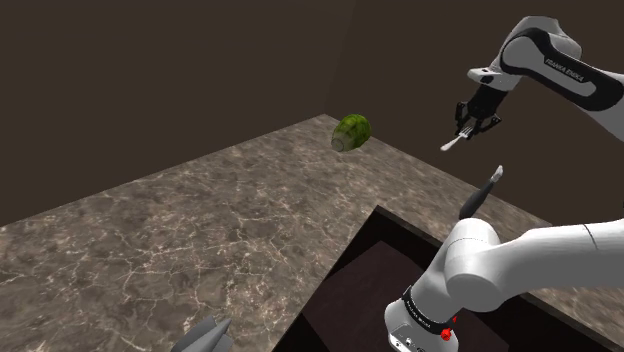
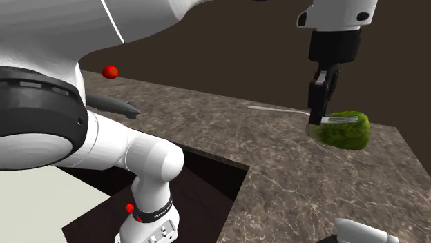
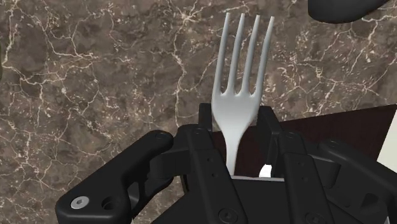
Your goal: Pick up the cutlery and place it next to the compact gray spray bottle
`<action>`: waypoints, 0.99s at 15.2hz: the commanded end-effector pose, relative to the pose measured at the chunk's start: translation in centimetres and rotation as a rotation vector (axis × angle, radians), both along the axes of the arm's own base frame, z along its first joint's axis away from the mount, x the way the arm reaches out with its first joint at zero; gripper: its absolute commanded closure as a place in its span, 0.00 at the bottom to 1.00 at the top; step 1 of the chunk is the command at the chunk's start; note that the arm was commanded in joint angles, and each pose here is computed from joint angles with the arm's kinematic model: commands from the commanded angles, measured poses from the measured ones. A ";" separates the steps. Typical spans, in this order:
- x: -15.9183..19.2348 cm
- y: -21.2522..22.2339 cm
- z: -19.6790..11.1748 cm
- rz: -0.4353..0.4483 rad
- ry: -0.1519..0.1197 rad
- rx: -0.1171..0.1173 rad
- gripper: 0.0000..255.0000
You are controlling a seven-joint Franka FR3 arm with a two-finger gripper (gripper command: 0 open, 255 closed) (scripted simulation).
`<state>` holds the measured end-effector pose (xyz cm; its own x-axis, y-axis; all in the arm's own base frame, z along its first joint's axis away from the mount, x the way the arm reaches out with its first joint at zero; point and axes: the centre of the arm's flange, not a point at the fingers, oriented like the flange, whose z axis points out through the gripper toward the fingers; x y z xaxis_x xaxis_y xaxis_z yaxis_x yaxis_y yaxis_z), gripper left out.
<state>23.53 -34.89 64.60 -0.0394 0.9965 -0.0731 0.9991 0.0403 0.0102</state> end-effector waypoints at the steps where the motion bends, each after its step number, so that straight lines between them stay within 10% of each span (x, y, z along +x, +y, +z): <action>1: -0.7 -2.6 -0.1 0.001 0.001 -0.001 1.00; 15: -6.3 -20.2 0.0 0.001 0.001 -0.001 1.00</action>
